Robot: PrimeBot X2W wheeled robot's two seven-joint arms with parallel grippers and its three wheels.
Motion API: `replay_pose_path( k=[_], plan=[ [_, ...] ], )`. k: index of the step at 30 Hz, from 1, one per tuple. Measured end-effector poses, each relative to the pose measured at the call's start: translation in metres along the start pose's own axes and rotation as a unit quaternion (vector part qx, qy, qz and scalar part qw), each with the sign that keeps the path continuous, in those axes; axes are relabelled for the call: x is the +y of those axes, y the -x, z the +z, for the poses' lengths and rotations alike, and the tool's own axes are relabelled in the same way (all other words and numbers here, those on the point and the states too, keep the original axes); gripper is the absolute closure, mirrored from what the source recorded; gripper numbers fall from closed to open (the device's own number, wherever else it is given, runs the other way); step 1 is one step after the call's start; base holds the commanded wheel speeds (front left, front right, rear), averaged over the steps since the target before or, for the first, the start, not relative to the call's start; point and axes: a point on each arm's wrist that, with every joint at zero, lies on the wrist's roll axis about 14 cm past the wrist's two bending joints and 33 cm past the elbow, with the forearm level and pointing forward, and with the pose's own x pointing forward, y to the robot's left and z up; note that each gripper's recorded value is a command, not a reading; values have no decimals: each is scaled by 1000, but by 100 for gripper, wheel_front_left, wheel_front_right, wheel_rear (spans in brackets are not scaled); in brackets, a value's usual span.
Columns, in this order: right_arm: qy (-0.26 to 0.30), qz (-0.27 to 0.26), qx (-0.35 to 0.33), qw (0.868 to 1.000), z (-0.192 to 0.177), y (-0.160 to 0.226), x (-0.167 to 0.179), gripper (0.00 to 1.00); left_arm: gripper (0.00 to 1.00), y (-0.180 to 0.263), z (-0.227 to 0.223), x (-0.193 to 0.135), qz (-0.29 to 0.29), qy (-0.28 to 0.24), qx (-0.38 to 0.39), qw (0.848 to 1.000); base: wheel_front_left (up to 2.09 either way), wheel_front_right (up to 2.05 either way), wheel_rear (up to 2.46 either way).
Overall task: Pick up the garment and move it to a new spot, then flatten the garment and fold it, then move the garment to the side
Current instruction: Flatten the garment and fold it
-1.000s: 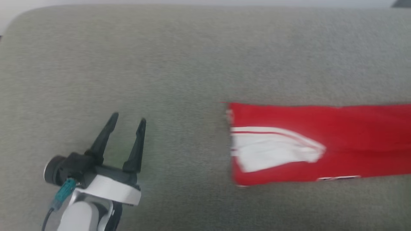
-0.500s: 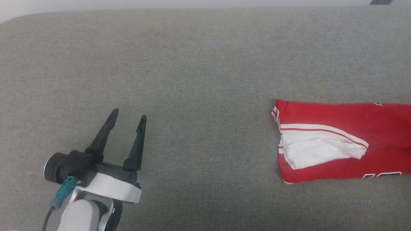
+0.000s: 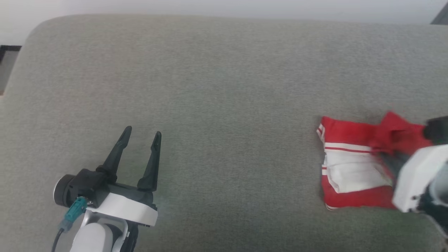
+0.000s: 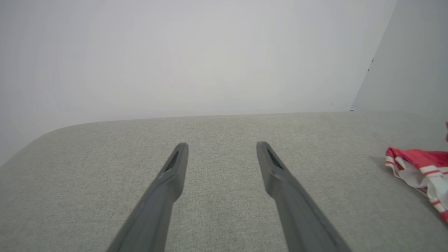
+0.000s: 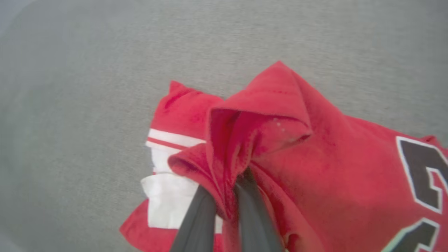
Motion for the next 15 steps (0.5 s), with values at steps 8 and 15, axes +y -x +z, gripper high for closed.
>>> replay_pose_path(
  k=[8, 15],
  plan=[
    [36, 83, 63, 994, -25, -28, 59, 100, 0, 12, 1, 17, 27, -4, 4, 1000, 0, 0, 0],
    [37, 91, 75, 992, -39, -36, 65, 19, 0, 15, 0, 21, 34, -3, 6, 999, 0, 0, 0]
  ],
)
